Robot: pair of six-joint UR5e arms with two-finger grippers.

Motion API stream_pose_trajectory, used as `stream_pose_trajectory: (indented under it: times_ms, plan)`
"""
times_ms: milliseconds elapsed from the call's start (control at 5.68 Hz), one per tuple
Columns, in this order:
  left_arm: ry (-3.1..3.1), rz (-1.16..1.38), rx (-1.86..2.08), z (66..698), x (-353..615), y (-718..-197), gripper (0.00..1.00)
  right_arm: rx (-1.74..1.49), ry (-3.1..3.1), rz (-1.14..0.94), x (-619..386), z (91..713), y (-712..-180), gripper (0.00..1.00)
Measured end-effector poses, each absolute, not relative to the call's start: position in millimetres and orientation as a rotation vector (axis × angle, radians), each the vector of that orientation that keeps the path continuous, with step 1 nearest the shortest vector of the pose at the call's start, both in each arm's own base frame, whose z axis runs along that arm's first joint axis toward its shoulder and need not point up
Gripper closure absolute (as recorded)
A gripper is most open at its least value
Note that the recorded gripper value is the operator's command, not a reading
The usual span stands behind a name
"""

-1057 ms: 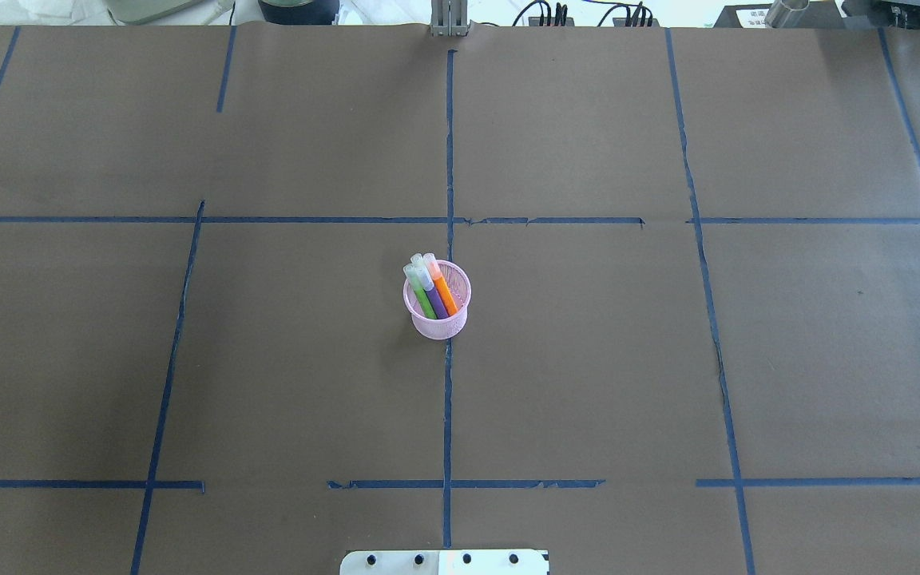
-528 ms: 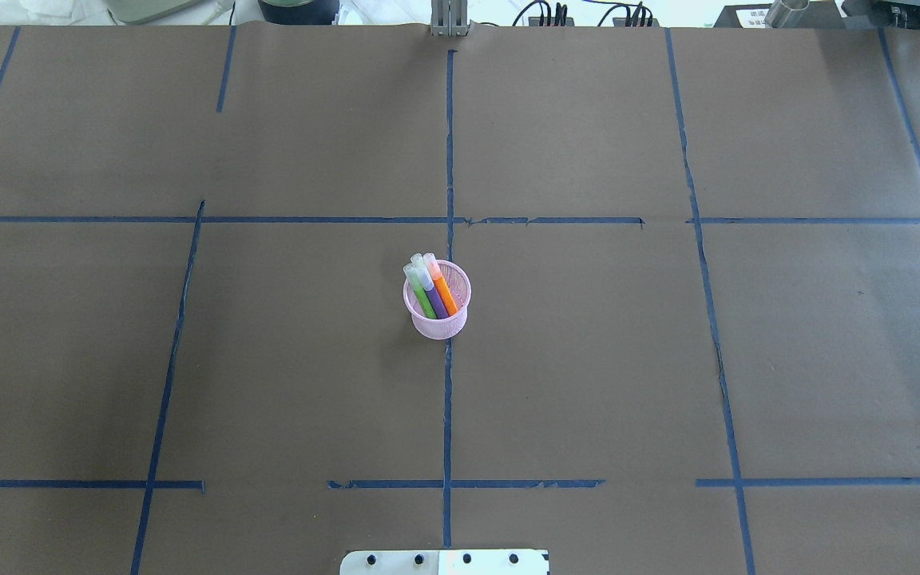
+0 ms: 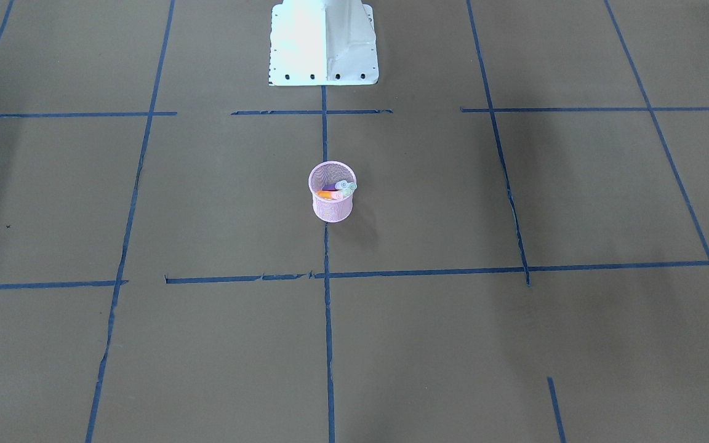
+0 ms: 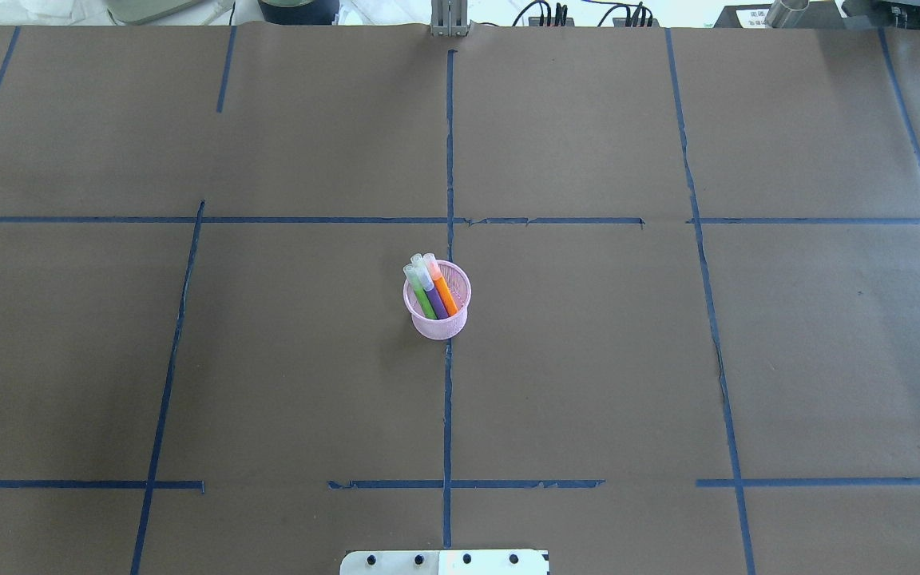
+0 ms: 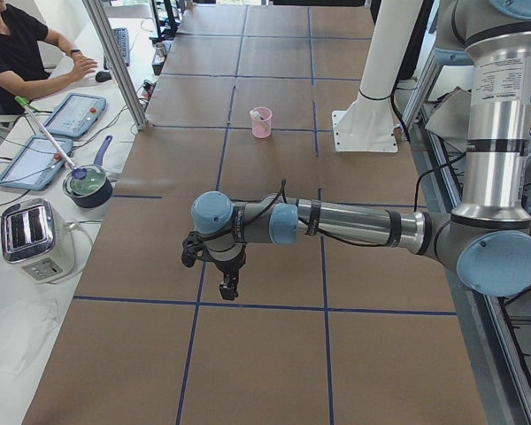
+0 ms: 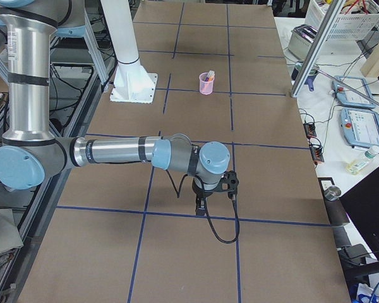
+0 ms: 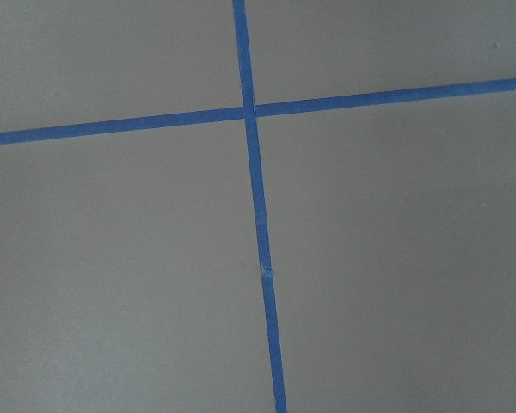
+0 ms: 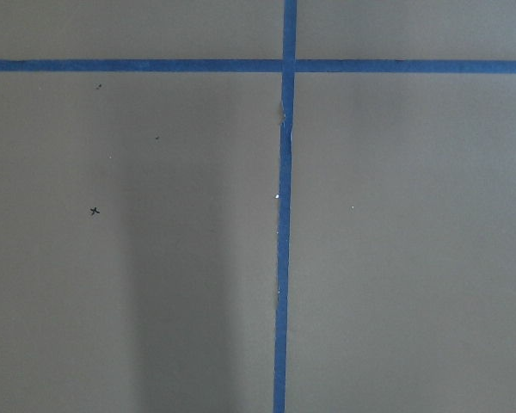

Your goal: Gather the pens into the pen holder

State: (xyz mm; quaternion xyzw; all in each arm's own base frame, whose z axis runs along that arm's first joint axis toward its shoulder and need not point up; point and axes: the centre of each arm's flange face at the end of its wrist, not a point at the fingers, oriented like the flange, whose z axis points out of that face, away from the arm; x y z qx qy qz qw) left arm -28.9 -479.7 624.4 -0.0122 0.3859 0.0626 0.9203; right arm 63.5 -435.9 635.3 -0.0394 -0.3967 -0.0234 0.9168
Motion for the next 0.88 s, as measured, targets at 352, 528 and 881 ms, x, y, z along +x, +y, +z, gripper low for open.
stream_pose_trajectory:
  times_ms: [352,528,881]
  plan:
    - [0.795,0.126,-0.027,624.9,-27.8,-484.5,0.00,-0.072,-0.822,-0.083,50.9,639.4,-430.7,0.00]
    - [0.794,0.125,-0.030,626.8,-28.1,-484.1,0.00,-0.050,-0.820,-0.100,48.3,638.9,-432.1,0.00]
    - [0.793,0.118,-0.029,623.3,-28.0,-485.7,0.00,-0.009,-0.818,-0.122,47.7,631.7,-438.8,0.00]
